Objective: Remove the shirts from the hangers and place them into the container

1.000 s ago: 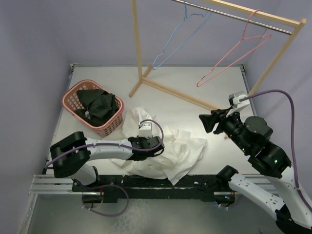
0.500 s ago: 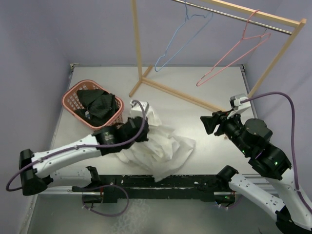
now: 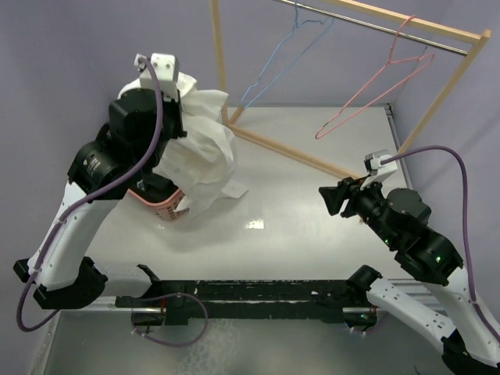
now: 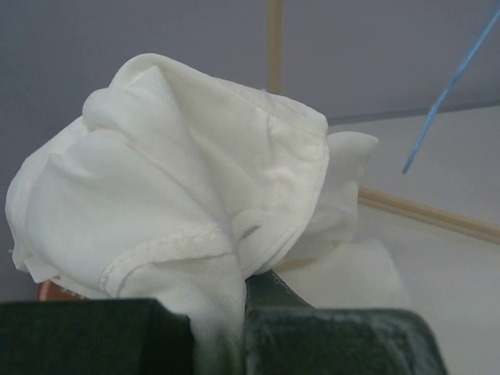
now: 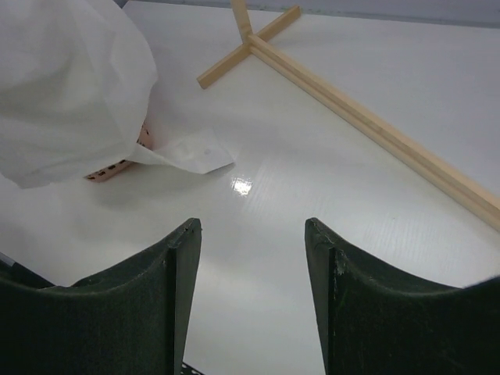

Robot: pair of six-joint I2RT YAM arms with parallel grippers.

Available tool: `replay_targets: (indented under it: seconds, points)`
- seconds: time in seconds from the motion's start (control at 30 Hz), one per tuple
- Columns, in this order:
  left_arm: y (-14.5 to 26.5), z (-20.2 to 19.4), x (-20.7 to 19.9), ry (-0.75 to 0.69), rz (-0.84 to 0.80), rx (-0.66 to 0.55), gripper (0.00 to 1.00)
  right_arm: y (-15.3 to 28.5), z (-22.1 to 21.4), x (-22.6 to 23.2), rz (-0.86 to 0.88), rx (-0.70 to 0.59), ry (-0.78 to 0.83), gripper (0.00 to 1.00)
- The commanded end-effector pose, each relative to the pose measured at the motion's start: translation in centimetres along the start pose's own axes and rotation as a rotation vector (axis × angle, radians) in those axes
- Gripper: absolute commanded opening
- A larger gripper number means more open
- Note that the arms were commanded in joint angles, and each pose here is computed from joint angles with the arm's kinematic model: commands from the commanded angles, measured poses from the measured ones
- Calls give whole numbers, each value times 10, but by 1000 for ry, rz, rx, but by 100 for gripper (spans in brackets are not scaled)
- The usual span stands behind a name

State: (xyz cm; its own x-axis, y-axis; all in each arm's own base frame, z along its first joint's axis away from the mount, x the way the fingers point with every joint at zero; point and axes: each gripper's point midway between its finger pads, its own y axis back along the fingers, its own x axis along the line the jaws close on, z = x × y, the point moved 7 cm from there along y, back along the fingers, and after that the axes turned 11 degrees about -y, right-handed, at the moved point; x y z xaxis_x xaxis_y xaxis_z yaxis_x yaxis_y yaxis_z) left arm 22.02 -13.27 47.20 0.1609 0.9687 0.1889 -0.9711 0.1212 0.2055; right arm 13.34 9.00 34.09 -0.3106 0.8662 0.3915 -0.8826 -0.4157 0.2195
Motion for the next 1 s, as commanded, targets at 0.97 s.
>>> replay_targets:
  seconds: [0.97]
  points:
    - [44,204,144,-58,858,-684,0,-31,5,18,65,46,38,59]
